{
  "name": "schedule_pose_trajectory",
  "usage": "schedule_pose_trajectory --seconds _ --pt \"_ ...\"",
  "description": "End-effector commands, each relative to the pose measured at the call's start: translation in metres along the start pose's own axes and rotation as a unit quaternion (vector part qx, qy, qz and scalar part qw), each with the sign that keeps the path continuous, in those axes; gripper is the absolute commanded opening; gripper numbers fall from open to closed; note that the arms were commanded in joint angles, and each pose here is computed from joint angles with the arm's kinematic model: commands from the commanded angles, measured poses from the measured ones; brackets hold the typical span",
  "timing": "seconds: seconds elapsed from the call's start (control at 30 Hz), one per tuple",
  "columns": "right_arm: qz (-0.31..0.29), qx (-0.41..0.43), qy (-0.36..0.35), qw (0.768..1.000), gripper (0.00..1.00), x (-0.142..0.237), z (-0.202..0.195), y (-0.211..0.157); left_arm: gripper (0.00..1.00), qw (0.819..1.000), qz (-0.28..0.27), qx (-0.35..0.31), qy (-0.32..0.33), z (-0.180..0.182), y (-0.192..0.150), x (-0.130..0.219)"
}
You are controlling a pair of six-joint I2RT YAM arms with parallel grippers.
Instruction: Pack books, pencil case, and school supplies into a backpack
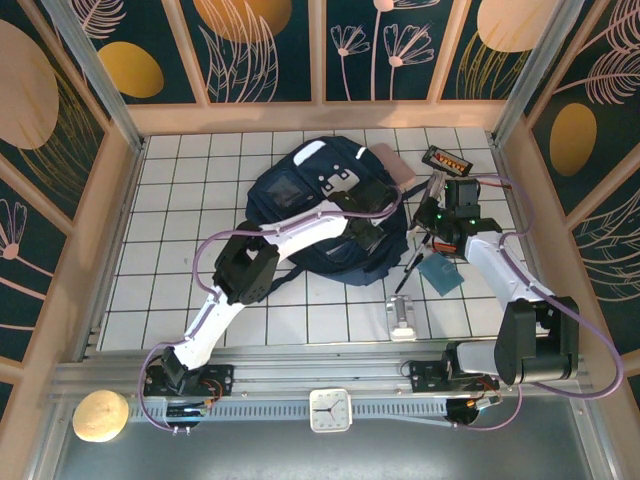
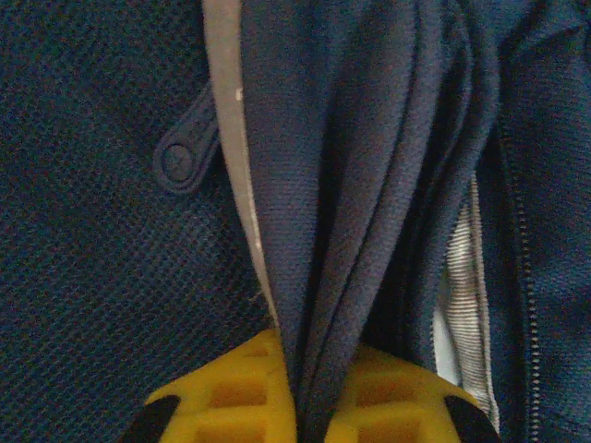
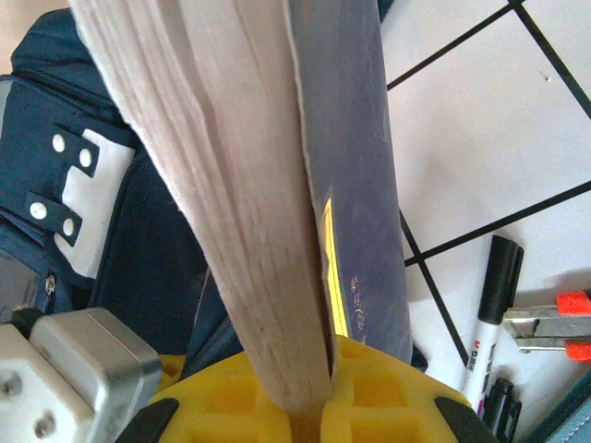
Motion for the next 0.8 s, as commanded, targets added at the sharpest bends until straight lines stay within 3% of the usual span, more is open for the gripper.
schedule_pose_trajectory --seconds 0.0,0.2,0.4,0.5,0.77 --pt "-0.023 0.006 0.047 0.999 0.00 0.029 0.024 0.013 0.00 0.995 0.100 0.026 -0.001 0.011 -0.045 -0.025" --pt "-0.016 -0.015 0.121 0.992 0.00 0.057 0.029 0.011 0.00 0.987 -0.054 0.149 -0.037 0.064 0.020 0.087" --pt "0.002 -0.021 0.209 0.978 0.00 0.070 0.041 -0.005 0.00 0.973 -0.151 0.164 -0.063 0.077 0.069 0.178" --pt "0.008 -0.028 0.216 0.976 0.00 0.069 0.041 -0.012 0.00 0.970 -0.168 0.166 -0.063 0.081 0.074 0.198" --pt "-0.019 -0.053 0.209 0.976 0.00 0.071 0.034 -0.018 0.00 0.971 -0.160 0.167 -0.051 0.089 0.063 0.203"
Point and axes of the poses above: each hand's point on the last joint's axis, 136 mm out from that joint toward the fingers, its own x axis back along the fingers, its own z axis along the line the jaws close on, y = z × x, the point moved 8 cm from there along x, back along the fingers, and after that the axes turned 10 degrees about x, right-handed, at the moved point
